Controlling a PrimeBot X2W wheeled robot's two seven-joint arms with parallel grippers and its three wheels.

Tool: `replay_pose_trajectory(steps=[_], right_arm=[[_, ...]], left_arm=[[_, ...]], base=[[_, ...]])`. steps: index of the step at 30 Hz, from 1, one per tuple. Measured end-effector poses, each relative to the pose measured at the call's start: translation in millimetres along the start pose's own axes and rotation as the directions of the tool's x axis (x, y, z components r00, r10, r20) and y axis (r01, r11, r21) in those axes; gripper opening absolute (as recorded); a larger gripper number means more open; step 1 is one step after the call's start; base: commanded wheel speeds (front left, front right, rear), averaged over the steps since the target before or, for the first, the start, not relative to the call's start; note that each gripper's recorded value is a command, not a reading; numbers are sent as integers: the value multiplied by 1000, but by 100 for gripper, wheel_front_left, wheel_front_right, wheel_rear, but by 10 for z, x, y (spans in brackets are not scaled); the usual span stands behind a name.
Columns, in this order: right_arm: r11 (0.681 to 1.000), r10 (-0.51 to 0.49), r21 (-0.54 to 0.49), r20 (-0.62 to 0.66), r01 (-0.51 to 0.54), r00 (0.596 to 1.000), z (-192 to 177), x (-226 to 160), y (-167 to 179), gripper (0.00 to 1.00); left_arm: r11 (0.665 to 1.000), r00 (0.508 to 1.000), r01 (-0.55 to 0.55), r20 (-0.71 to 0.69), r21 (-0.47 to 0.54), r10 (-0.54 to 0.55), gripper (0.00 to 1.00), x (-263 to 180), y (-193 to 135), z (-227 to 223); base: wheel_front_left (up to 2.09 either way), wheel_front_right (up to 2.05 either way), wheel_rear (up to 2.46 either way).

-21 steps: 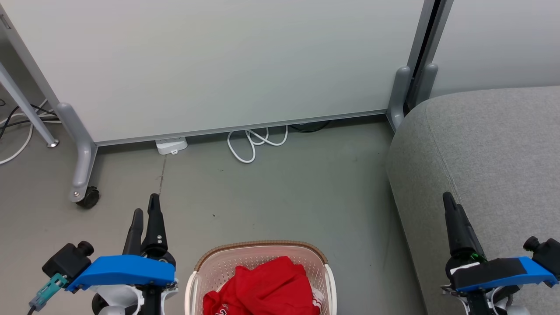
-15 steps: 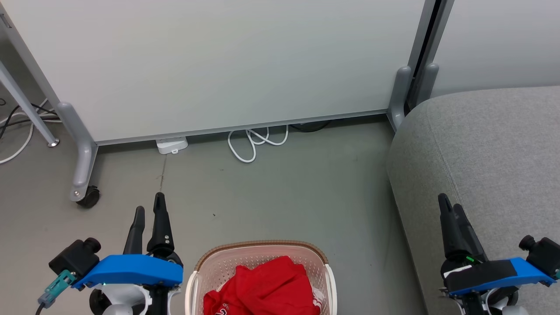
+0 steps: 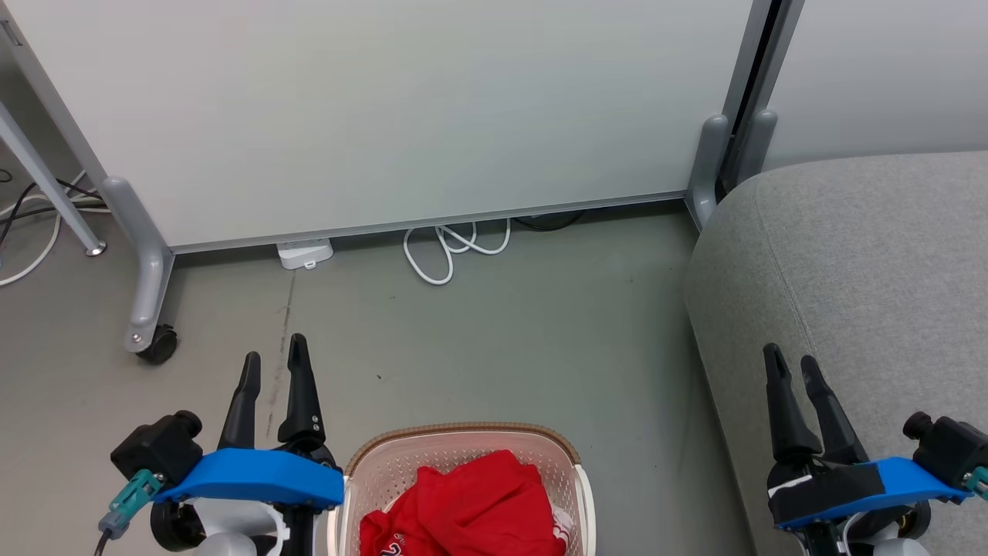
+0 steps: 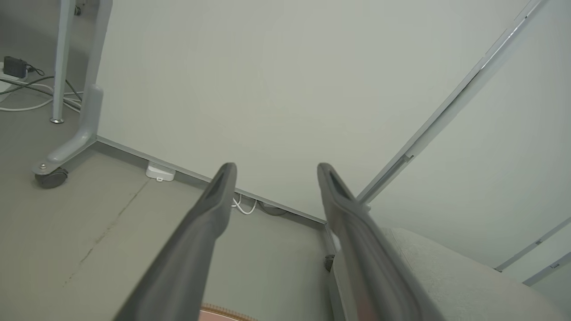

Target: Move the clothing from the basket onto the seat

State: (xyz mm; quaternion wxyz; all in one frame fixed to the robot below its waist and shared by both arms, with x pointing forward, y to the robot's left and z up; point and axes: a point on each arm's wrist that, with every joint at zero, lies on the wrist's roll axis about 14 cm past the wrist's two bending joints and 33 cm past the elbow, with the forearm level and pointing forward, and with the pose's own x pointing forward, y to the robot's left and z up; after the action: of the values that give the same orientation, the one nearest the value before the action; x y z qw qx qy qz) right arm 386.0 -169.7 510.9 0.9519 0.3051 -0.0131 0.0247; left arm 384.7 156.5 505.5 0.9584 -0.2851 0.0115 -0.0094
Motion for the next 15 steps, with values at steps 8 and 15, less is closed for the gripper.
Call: replay_pose_trajectory(steps=[8,15], right_arm=[[996,15,-85,5,-15,1000,-4,-3,26,100],[987,27,-160,5,-26,1000,-14,-3,42,100]], left_arm=[[996,1000,17,14,93,-18,100,-6,-35,9],[985,999,29,25,169,-34,100,-10,-59,14]], base=[[0,0,0],[0,0,0]])
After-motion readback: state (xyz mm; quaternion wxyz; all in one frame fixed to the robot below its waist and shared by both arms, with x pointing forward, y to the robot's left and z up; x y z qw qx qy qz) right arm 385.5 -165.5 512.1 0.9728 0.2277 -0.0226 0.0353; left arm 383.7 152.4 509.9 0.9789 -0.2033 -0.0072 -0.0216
